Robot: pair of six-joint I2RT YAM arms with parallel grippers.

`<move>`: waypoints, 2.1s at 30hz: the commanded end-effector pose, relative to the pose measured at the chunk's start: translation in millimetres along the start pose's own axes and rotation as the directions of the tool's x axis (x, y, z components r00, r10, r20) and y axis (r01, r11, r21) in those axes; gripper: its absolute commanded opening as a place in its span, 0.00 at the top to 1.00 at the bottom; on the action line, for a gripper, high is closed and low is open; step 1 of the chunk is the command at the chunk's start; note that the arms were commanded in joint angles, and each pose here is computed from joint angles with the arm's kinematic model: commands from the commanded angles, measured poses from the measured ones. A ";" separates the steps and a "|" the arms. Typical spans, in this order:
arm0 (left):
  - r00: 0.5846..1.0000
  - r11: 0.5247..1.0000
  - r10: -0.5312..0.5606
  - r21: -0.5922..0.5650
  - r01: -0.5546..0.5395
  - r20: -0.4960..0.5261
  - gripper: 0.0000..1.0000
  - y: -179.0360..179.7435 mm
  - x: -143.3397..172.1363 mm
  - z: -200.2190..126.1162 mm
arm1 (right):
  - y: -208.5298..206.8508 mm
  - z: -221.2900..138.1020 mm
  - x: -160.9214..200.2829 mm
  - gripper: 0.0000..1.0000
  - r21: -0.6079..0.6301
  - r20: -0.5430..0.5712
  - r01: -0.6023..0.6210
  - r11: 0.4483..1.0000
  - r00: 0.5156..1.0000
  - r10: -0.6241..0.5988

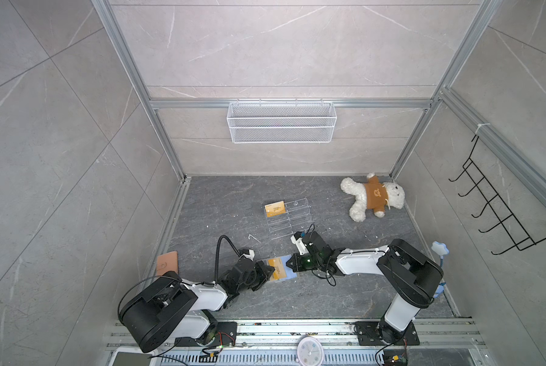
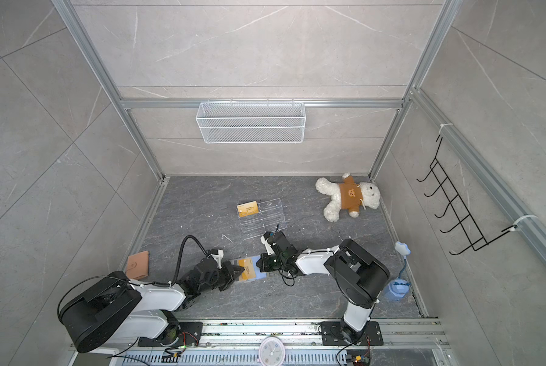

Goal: Take the credit cards out of the card holder
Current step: Take out the credit card from the card slot.

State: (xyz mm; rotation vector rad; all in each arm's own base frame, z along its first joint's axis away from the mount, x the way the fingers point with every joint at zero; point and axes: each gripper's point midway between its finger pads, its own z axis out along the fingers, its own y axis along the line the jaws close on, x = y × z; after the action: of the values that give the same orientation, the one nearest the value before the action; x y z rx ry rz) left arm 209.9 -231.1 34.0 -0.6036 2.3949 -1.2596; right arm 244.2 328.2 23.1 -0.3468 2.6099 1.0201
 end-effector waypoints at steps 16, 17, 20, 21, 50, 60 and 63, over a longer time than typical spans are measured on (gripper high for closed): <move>0.943 0.977 0.120 0.130 -0.167 0.310 1.00 -78.4 -48.3 -91.3 | 61.1 -81.8 -81.6 0.68 -0.002 0.150 0.106 0.994 0.983 -0.104; 0.934 0.971 0.123 0.153 -0.183 0.335 1.00 -88.6 -52.1 -96.8 | 65.3 -92.3 -90.4 0.63 -0.005 0.165 0.115 0.993 0.980 -0.113; 0.906 0.943 0.103 0.250 -0.221 0.411 1.00 -121.6 -64.4 -109.4 | 74.9 -120.2 -111.2 0.48 -0.040 0.215 0.117 0.992 0.971 -0.105; 0.895 0.933 0.089 0.278 -0.229 0.438 1.00 -131.8 -69.4 -113.1 | 76.2 -127.5 -115.8 0.42 -0.051 0.233 0.106 0.993 0.968 -0.092; 0.801 0.788 -0.077 0.529 -0.317 0.594 1.00 -277.8 -100.0 -104.1 | 92.2 -167.4 -150.6 0.36 -0.499 0.368 -0.182 0.847 0.840 0.398; 0.807 0.787 -0.078 0.533 -0.311 0.585 1.00 -282.0 -98.6 -94.8 | 115.1 -204.0 -164.2 0.41 -0.650 0.436 -0.043 0.758 0.796 0.419; 0.814 0.782 -0.078 0.542 -0.308 0.576 1.00 -285.6 -96.4 -89.5 | 122.5 -197.9 -165.1 0.45 -0.681 0.418 -0.036 0.731 0.801 0.429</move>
State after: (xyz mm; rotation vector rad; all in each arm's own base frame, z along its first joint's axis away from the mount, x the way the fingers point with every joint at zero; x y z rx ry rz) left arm 303.1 -262.3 300.2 -0.5165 1.4835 -1.3836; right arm 318.3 287.5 273.0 0.2111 1.8360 1.6997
